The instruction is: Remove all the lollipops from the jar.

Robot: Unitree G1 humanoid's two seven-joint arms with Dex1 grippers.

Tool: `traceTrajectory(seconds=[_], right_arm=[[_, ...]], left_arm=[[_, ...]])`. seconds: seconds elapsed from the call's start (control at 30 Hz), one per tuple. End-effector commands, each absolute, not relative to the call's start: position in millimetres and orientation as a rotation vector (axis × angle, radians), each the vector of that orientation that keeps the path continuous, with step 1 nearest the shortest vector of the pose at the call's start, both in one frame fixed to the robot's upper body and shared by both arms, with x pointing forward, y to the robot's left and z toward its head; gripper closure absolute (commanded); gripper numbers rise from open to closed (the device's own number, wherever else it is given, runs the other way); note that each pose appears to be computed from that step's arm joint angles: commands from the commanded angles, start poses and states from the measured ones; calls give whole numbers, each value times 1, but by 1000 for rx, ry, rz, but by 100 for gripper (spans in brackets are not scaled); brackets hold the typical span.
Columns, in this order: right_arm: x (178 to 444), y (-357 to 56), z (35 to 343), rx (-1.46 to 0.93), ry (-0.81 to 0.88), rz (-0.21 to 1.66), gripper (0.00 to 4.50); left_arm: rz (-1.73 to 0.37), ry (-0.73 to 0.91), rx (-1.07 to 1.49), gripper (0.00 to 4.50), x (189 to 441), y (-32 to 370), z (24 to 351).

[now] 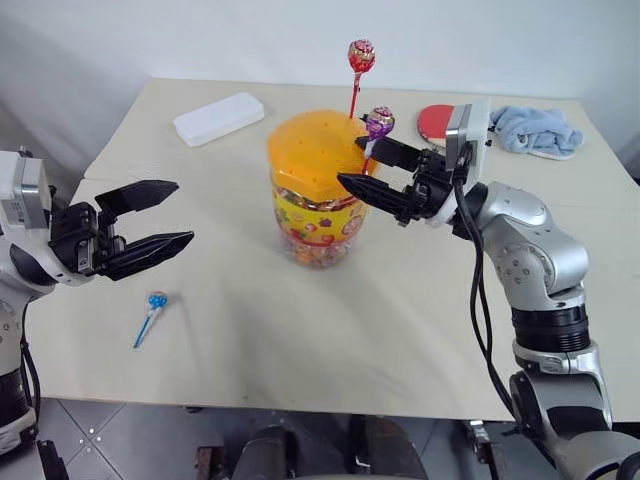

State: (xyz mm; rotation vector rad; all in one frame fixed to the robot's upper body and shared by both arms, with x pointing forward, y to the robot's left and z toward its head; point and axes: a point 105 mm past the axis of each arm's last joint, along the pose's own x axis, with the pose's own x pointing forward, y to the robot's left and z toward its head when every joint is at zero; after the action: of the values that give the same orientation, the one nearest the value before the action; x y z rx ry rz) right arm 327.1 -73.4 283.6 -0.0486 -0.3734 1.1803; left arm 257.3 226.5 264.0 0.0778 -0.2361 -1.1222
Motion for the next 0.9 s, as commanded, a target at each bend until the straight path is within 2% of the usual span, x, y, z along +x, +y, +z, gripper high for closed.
traceTrajectory(seconds=[0.03,0.2,0.23,0.33,0.43,0.53,0.6,0.7,0.83,0.9], right_arm=[[323,-77,298,-51,-450,1181,256],[325,-81,299,-44,-477,1180,424],[323,-83,304,-27,-503,1185,443],[317,-93,321,16,-581,1204,443],[311,-127,348,50,-668,1154,443],[322,-165,346,14,-562,1027,443],[339,-195,320,-38,-336,900,443],[352,-253,260,-143,26,653,443],[350,-292,207,-266,223,483,443],[353,-314,182,-352,352,328,443]], left_arm=[[-1123,-286,132,15,250,225,272],[-1137,-348,133,15,249,221,280],[-1145,-358,131,15,249,220,281],[-1159,-364,129,15,251,215,280],[-1188,-340,132,15,256,207,272],[-1213,-307,150,15,258,201,266],[-1229,-287,162,15,259,198,262],[-1253,-253,184,15,260,194,254],[-1271,-221,206,15,260,192,246],[-1272,-223,207,15,261,191,246]])
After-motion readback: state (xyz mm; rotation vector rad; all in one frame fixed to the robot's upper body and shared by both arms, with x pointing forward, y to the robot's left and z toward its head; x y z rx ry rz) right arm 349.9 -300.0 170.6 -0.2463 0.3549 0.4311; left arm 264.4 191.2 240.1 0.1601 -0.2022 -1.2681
